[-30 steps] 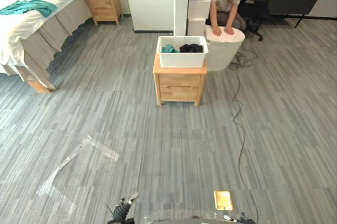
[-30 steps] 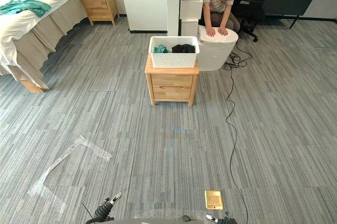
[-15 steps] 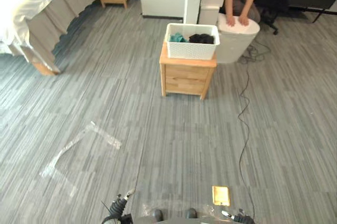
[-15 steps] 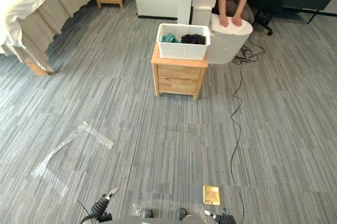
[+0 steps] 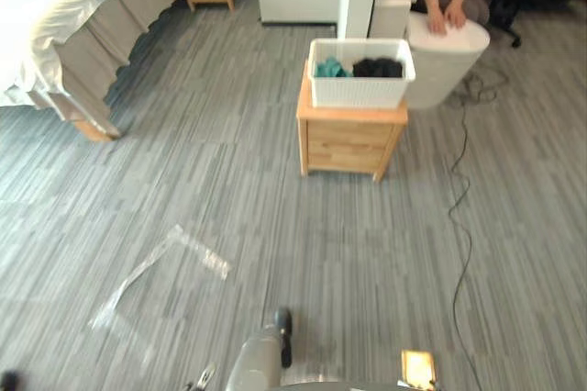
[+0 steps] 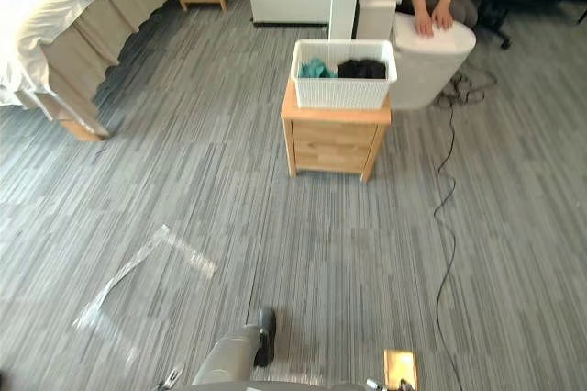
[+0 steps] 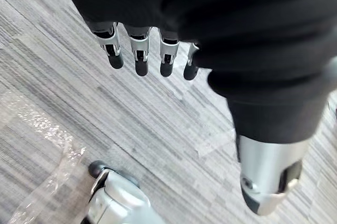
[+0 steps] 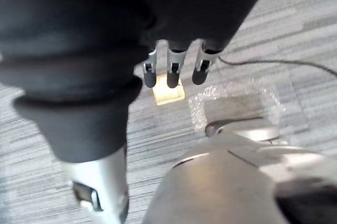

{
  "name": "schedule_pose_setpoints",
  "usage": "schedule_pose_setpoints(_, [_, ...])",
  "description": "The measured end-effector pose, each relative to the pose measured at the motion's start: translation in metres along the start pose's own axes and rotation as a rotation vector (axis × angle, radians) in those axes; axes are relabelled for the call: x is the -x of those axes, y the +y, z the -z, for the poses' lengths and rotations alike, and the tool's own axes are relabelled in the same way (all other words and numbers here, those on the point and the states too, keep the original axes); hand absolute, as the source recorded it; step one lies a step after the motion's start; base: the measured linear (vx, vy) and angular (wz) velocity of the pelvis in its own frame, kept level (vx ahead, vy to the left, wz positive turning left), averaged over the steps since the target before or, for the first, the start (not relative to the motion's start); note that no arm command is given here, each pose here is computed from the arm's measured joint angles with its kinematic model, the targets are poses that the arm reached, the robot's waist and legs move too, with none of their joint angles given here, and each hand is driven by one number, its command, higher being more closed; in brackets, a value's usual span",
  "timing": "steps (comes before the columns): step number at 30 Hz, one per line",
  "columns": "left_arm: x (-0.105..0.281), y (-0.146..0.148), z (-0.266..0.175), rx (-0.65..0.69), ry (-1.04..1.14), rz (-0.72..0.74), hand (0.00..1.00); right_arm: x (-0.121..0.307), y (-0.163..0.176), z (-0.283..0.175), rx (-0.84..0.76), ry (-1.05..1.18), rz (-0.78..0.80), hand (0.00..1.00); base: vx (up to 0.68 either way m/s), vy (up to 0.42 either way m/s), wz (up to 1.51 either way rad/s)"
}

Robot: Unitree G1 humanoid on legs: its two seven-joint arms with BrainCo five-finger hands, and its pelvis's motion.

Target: Pick up the laundry basket with both hands and put the clothes into the washing machine.

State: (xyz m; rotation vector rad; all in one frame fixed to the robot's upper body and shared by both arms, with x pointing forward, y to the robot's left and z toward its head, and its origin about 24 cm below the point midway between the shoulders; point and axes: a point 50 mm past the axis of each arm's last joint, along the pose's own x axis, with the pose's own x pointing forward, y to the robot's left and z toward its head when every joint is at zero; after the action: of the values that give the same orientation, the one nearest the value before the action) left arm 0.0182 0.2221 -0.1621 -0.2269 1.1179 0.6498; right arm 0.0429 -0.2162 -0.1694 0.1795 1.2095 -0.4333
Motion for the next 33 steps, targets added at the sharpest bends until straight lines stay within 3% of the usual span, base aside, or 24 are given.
schedule_pose_setpoints(4, [-0.004, -0.001, -0.015, -0.066, -0.042, 0.024, 0.0, -0.003, 0.017, -0.021, -0.029, -0.069, -0.043, 0.0, 0.53, 0.163, -0.01])
schedule_pose_setpoints(11, [-0.005, -0.056, -0.066, -0.125, -0.219, 0.201, 0.0, -0.003, 0.026, -0.071, 0.05, -0.236, -0.08, 0.0, 0.53, -0.018, 0.0])
schedule_pose_setpoints(18, [-0.002, -0.068, -0.05, -0.129, -0.177, 0.227, 0.0, -0.003, 0.017, -0.072, 0.078, -0.234, -0.058, 0.0, 0.59, -0.266, -0.04])
schedule_pose_setpoints(24, [-0.003, -0.061, -0.054, -0.098, -0.187, 0.199, 0.0, -0.004, 0.019, -0.053, 0.146, -0.174, -0.064, 0.0, 0.49, -0.233, -0.35])
schedule_pose_setpoints(33, [-0.001, -0.066, -0.058, -0.109, -0.212, 0.22, 0.0, -0.004, 0.016, -0.051, 0.141, -0.158, -0.053, 0.0, 0.24, 0.032, -0.18])
